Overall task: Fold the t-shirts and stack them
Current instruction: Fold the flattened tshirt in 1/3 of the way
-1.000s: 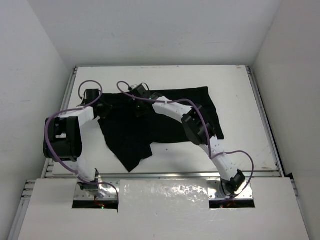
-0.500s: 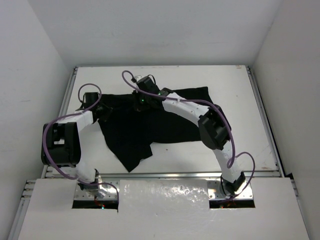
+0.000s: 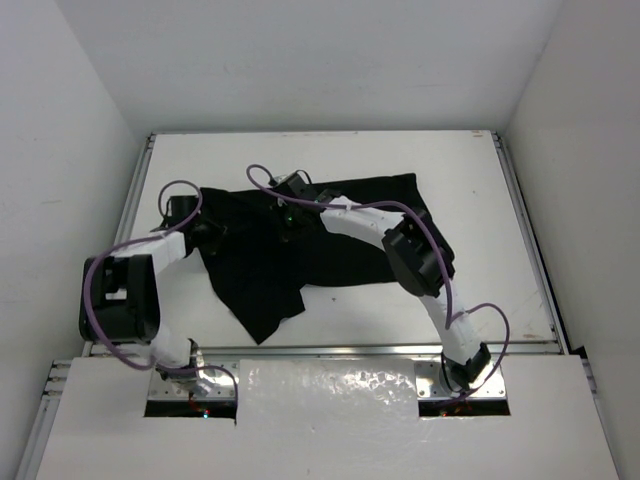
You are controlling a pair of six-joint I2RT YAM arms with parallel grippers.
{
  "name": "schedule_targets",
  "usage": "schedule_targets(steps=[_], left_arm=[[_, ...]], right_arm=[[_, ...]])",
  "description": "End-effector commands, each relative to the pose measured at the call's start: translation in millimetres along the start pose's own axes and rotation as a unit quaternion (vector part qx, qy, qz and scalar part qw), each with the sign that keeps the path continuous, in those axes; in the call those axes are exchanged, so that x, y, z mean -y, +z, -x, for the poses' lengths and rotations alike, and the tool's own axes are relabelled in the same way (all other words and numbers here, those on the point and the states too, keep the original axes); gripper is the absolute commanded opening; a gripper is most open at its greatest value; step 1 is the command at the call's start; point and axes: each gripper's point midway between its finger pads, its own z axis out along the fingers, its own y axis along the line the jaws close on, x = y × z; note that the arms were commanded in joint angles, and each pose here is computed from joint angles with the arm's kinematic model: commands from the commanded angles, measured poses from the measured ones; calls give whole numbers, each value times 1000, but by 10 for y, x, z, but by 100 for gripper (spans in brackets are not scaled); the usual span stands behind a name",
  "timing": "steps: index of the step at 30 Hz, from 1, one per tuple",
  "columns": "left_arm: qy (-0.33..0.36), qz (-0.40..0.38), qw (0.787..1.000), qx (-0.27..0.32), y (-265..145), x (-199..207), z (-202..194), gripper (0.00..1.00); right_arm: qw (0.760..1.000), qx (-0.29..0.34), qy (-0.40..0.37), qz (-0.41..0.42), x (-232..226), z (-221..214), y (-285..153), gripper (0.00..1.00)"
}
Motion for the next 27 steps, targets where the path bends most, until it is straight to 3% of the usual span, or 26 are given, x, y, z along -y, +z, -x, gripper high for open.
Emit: schedule_targets(steps=[1, 6, 13, 15, 16, 18, 19, 21, 23, 24, 25, 27], left_arm=[[4, -50, 998, 46, -281, 302, 170, 0], [4, -53, 995, 81, -474, 305, 230, 0], [23, -53, 997, 45, -420, 148, -47, 2], [33, -56, 997, 44, -446, 129, -70, 17], [36, -56, 997, 50, -466, 124, -56, 33], [37, -57, 996, 62, -556, 133, -23, 61], [35, -56, 995, 70, -587, 137, 5, 82], [29, -63, 992, 108, -702, 252, 173, 88], [19, -38, 988, 150, -699, 253, 403, 88], [12, -46, 985, 167, -738, 386, 553, 86], [2, -41, 983, 178, -720, 403, 687, 78], [14, -23, 981, 194, -585, 578, 972, 75]], right_arm=[[1000, 13, 0, -2, -21, 88, 35, 0], [1000, 2, 3, -21, 63, 29, 103, 0], [1000, 2, 9, -27, 93, 0, 14, 4], [1000, 4, 6, -23, 72, 2, -25, 12], [1000, 5, 6, -23, 66, 5, -81, 32], [1000, 15, 4, -21, 60, 43, -158, 49], [1000, 13, 4, -23, 80, 15, -200, 57], [999, 29, 1, -17, 32, 122, -377, 61], [999, 43, 2, -13, 7, 185, -565, 66], [998, 51, 4, -19, 33, 224, -643, 67], [999, 50, 2, -19, 44, 183, -688, 68], [998, 67, -5, -9, -6, 263, -880, 70]])
